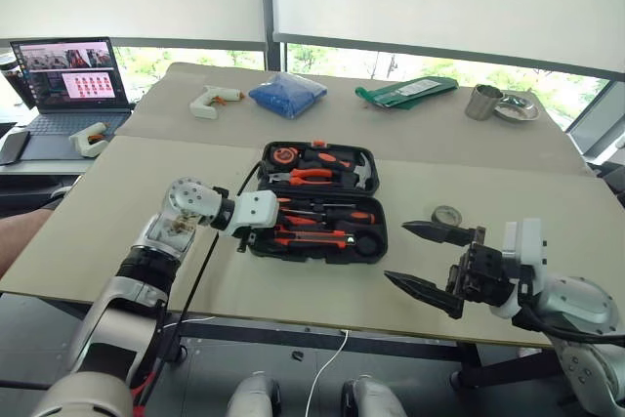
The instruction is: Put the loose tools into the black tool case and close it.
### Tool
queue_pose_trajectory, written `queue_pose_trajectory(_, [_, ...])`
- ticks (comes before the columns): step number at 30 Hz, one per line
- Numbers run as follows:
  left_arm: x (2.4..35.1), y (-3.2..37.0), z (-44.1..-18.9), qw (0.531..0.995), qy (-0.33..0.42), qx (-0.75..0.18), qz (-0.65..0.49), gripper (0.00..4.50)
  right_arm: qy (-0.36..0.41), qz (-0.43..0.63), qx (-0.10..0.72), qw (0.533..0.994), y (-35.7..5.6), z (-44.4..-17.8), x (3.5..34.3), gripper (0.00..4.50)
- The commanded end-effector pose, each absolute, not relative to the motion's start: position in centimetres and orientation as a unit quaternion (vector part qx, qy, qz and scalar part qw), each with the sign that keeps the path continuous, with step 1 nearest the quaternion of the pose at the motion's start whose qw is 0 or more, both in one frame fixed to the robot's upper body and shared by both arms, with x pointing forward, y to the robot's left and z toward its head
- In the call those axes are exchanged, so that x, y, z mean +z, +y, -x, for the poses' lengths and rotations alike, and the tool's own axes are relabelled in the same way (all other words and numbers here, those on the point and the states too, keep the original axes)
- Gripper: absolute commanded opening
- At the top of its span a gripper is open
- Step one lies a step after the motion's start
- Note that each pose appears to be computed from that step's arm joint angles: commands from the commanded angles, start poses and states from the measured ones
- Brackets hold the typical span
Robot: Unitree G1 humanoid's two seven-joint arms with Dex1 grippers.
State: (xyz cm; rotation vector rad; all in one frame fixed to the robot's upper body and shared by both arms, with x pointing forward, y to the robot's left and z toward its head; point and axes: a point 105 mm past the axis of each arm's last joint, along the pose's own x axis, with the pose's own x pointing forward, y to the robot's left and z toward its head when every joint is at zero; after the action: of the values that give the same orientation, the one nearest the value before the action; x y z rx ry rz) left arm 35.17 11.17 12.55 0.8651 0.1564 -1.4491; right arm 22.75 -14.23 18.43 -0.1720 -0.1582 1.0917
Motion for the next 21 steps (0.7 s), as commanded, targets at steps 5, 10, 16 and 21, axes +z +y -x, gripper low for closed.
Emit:
queue_pose_trajectory(5, [13.1, 11.7, -35.1, 0.631, 0.088, -0.655, -0.406, 1.8, -0.097, 0.087, 0.52, 0.844, -14.0, -22.4, 19.4, 4.5])
queue_pose_trajectory(10, [13.6, 11.4, -34.8, 0.628, 0.072, -0.669, -0.392, 3.73, -0.094, 0.086, 0.521, 0.844, -14.0, -22.5, 19.2, 4.5])
queue_pose_trajectory(16, [16.4, 9.9, -34.8, 0.661, -0.013, -0.68, -0.317, 4.45, -0.091, 0.083, 0.517, 0.847, -14.4, -22.7, 19.1, 4.5])
queue_pose_trajectory(21, [17.0, 9.2, -34.5, 0.673, -0.032, -0.688, -0.269, 3.61, -0.092, 0.076, 0.512, 0.851, -14.6, -22.9, 19.1, 4.5])
